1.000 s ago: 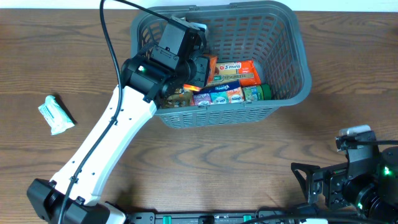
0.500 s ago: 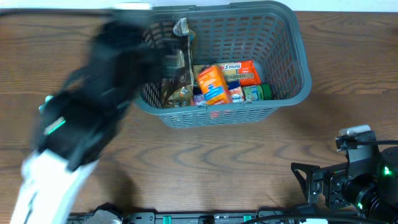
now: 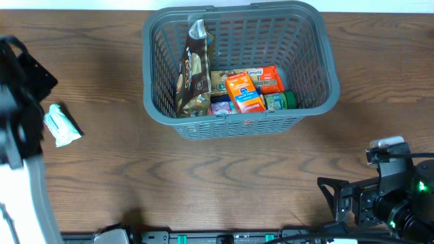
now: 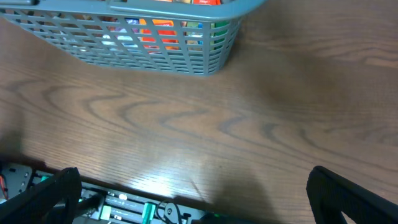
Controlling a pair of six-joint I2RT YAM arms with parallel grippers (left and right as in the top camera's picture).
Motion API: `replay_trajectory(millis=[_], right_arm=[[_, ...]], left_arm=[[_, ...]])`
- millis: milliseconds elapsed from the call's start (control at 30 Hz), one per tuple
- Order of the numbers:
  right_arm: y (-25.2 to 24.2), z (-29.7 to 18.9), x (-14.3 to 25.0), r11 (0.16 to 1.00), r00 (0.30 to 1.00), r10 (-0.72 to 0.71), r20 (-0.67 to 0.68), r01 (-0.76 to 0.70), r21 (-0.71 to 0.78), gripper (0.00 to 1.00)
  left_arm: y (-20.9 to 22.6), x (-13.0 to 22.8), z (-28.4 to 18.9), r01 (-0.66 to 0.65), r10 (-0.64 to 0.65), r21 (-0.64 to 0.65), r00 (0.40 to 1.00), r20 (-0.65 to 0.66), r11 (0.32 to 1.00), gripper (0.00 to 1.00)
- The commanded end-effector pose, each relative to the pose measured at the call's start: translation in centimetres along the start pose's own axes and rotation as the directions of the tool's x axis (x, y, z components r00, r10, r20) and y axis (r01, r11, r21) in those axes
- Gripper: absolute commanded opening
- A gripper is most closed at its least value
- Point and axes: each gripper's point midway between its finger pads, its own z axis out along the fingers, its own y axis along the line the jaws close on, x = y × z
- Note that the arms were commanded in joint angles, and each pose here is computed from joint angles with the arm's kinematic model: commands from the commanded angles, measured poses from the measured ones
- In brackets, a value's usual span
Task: Pack container
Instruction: 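Move the left gripper to the pale green pouch and grasp it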
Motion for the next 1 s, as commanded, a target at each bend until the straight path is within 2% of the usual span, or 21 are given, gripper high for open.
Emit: replay_trajectory(millis=[0, 267, 500, 733, 967], right_arm=[[-0.1, 0.0, 0.0, 1.000, 1.000, 0.004, -0.001, -0.004, 0.004, 0.99], [-0.1, 0.0, 0.0, 1.000, 1.000, 0.004, -0.001, -0.004, 0.004, 0.99], [-0.1, 0.0, 0.0, 1.000, 1.000, 0.004, -0.001, -0.004, 0.004, 0.99], [-0.1, 0.0, 0.0, 1.000, 1.000, 0.004, -0.001, -0.004, 0.004, 0.99], [-0.1, 0.0, 0.0, 1.000, 1.000, 0.004, -0.001, -0.004, 0.004, 0.99]], left_arm=[[-0.4, 2.6, 5.1, 0.027, -0.029, -0.018, 0.985, -0.169, 0.999, 0.98], [-2.0, 7.2, 16.0, -0.048, 0.000, -0.116, 0.925, -0.380, 0.992, 0.99], [-2.7, 12.6, 22.6, -0.102, -0.004, -0.175, 0.855, -0.519, 0.979, 0.98], [-3.4, 17.4, 26.6, -0.138, 0.004, -0.168, 0.786, -0.619, 0.976, 0.99], [-3.0, 19.5, 28.4, -0.143, -0.004, -0.177, 0.766, -0.643, 0.974, 0.99]])
